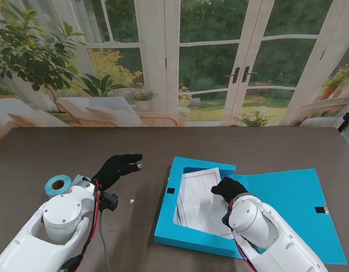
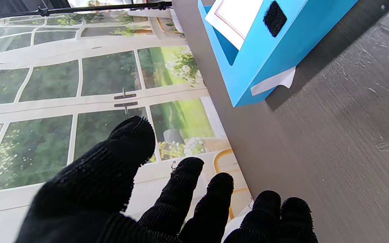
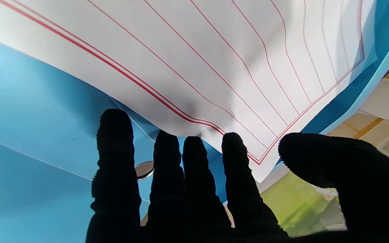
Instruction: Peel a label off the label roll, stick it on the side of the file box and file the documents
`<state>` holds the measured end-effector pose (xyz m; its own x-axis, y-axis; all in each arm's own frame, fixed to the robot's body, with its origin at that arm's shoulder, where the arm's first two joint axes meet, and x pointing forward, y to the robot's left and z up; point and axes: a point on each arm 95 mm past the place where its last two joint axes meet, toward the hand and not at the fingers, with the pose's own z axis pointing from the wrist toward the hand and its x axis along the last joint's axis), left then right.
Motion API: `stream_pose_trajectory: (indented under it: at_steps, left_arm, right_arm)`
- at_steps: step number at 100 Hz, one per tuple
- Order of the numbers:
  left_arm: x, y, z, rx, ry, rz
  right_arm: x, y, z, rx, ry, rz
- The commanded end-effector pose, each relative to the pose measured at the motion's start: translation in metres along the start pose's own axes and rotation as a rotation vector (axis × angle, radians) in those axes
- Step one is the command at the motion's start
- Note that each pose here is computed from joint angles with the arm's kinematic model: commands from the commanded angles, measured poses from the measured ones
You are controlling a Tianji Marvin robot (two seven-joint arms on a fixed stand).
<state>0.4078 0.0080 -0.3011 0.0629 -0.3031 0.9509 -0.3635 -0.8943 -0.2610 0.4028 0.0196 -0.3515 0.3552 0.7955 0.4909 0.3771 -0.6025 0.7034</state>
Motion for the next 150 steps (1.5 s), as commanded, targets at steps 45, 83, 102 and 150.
stream_pose_trajectory:
  at_steps: [45, 83, 102, 150]
  left_arm:
    - [0.000, 0.001, -0.001, -0.012, 0.000, -0.008]
    - [0.003, 0.003, -0.003, 0.000, 0.042, 0.049]
    - [0.002, 0.010, -0.009, 0.011, 0.086, 0.097]
    - [-0.011, 0.045, -0.024, 0.059, 0.185, 0.169]
  right_arm:
    - [-0.007, -0.013, -0.004, 0.013, 0.046, -0.020]
    - [0.006, 0.013, -0.014, -0.155, 0.186, -0.082]
    - [0.009, 0.025, -0.020, -0.213, 0.334, -0.018]
    - [-0.003, 0.033, -0.045, -0.174, 0.634, 0.117]
